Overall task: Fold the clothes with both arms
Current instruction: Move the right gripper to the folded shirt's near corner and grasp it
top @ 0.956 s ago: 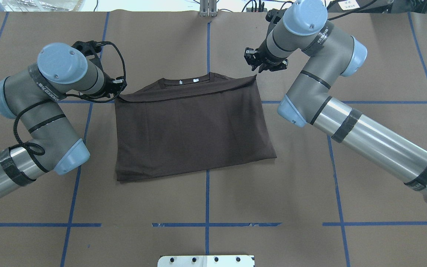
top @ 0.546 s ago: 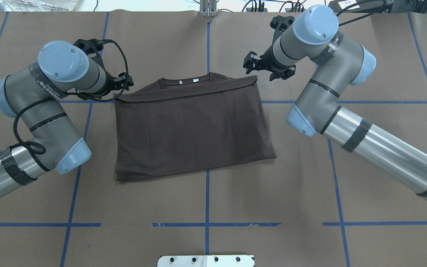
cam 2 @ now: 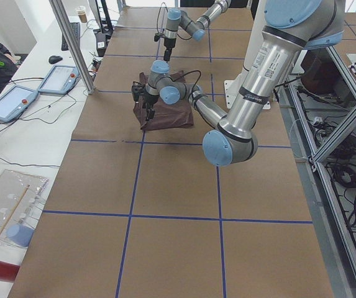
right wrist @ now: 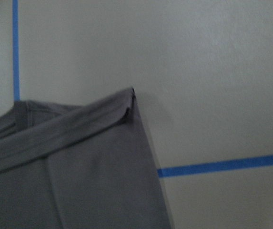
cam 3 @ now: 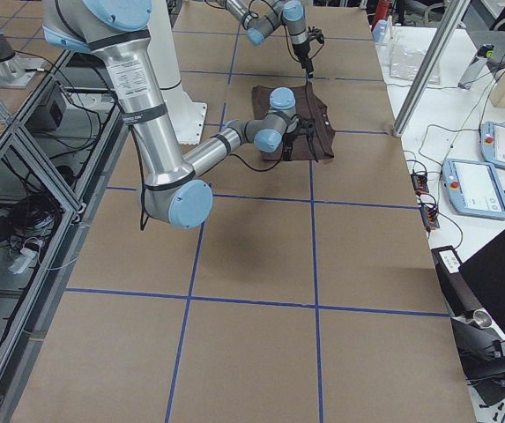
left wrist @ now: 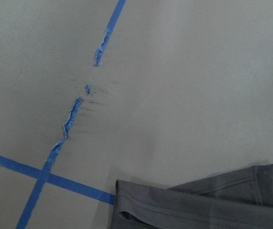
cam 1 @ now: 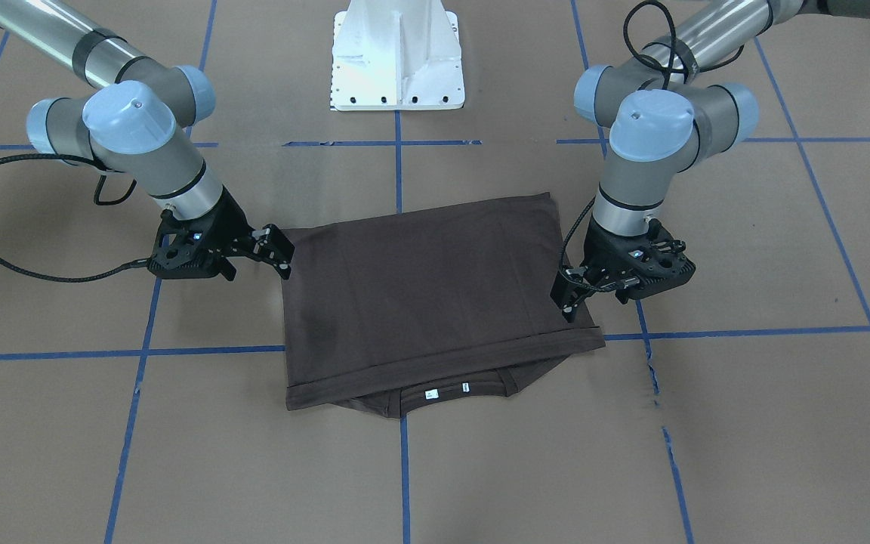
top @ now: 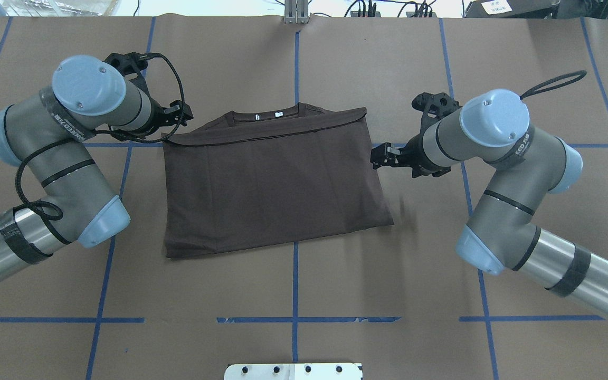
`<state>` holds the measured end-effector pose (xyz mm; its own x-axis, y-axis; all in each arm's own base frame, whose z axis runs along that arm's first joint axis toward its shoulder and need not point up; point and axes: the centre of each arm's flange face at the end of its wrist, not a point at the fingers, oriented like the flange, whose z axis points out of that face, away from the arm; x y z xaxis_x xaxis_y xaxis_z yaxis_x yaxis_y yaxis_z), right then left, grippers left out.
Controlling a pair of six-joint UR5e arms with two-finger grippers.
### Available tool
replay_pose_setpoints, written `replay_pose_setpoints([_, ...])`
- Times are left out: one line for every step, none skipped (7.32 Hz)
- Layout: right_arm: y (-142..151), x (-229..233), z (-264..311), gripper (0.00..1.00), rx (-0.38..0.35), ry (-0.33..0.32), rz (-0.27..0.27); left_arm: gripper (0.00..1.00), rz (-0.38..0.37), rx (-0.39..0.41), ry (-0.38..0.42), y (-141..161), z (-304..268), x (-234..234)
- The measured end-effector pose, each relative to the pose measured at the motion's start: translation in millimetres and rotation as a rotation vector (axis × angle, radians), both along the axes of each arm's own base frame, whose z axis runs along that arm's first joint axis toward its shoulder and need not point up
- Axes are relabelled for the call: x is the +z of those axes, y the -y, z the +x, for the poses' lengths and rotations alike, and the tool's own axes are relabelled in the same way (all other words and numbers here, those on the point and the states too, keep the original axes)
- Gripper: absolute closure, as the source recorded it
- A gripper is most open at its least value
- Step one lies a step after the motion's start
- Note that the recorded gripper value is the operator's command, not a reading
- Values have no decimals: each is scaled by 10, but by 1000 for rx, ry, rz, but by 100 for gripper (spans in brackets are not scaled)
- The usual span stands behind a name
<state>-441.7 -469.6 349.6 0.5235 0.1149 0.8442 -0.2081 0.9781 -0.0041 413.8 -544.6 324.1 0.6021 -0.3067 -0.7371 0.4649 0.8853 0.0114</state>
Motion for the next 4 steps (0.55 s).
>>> replay_pose_setpoints([-156, 65, -85, 7, -27, -6, -4, 0, 3, -5, -7, -9, -7, -40])
replay_pose_setpoints([-259, 103, -155, 12, -47, -11, -8, 0, 9, -8, -14, -22, -19, -83])
replay_pose_setpoints([-343, 127, -231, 14, -65, -15, -11, 0, 14, -10, -18, -34, -34, -117])
replay_pose_setpoints([-420, 141, -311, 16, -82, -17, -12, 0, 17, -10, -21, -42, -42, -138])
